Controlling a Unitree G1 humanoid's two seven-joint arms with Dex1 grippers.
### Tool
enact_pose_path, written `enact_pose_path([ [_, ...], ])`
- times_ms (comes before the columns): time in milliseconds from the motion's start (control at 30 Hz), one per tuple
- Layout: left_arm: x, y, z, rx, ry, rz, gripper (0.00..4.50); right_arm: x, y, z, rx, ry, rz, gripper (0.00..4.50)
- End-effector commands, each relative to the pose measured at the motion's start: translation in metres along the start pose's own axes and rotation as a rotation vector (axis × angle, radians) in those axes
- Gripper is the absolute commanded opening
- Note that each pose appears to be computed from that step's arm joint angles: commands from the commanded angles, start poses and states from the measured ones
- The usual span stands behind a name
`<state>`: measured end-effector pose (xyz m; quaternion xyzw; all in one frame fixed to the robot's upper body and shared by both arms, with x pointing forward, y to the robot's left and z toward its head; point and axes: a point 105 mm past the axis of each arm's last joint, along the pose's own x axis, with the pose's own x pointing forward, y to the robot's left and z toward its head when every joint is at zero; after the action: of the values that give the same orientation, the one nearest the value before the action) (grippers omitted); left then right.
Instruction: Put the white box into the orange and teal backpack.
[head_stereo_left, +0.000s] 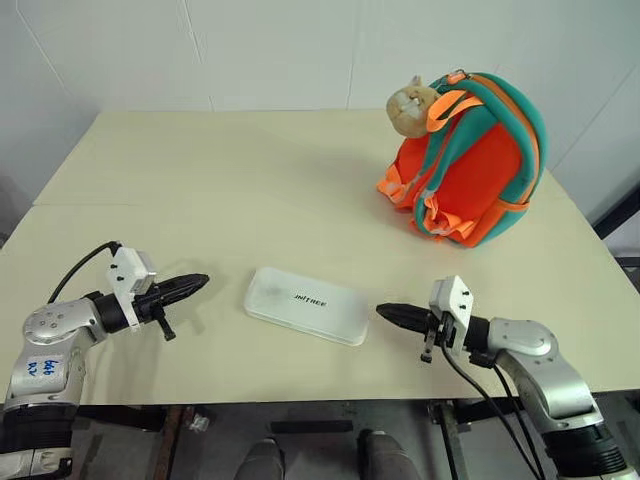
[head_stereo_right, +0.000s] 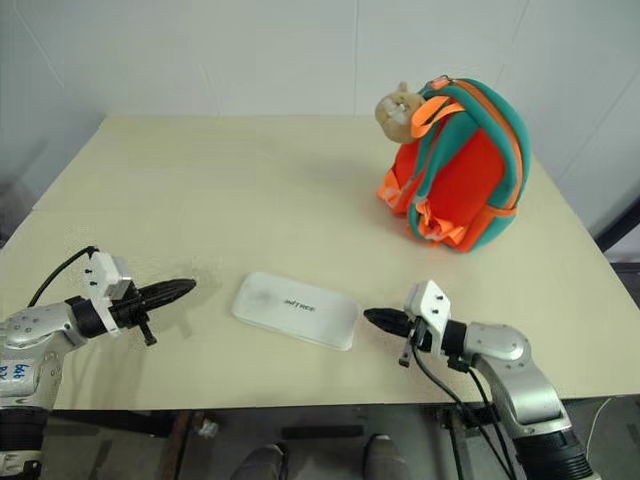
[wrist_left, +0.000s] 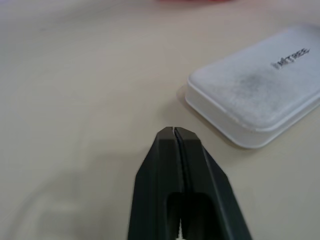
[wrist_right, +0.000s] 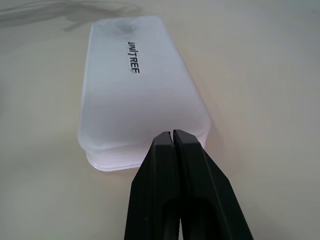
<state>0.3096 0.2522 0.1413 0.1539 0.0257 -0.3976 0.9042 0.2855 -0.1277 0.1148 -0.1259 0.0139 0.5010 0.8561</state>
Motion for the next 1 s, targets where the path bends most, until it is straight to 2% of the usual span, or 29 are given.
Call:
enact_pose_path([
  [33, 0.008, -0.005, 0.002, 0.024, -0.008, -0.03, 0.01, 0.003, 0.005, 0.002, 0.002, 0.003, -0.015, 0.0],
  [300, 0.026, -0.018, -0.003, -0.003, -0.026, -0.077, 0.01, 0.012, 0.011, -0.012, 0.034, 0.029, -0.013, 0.0],
  [700, 0.06, -0.038, -0.019, -0.043, -0.039, -0.115, 0.01, 0.024, 0.004, -0.006, 0.018, -0.009, -0.019, 0.0],
  [1000, 0.066, -0.049, -0.013, -0.045, -0.077, -0.145, 0.01, 0.026, -0.012, -0.003, -0.023, -0.008, -0.027, 0.0],
])
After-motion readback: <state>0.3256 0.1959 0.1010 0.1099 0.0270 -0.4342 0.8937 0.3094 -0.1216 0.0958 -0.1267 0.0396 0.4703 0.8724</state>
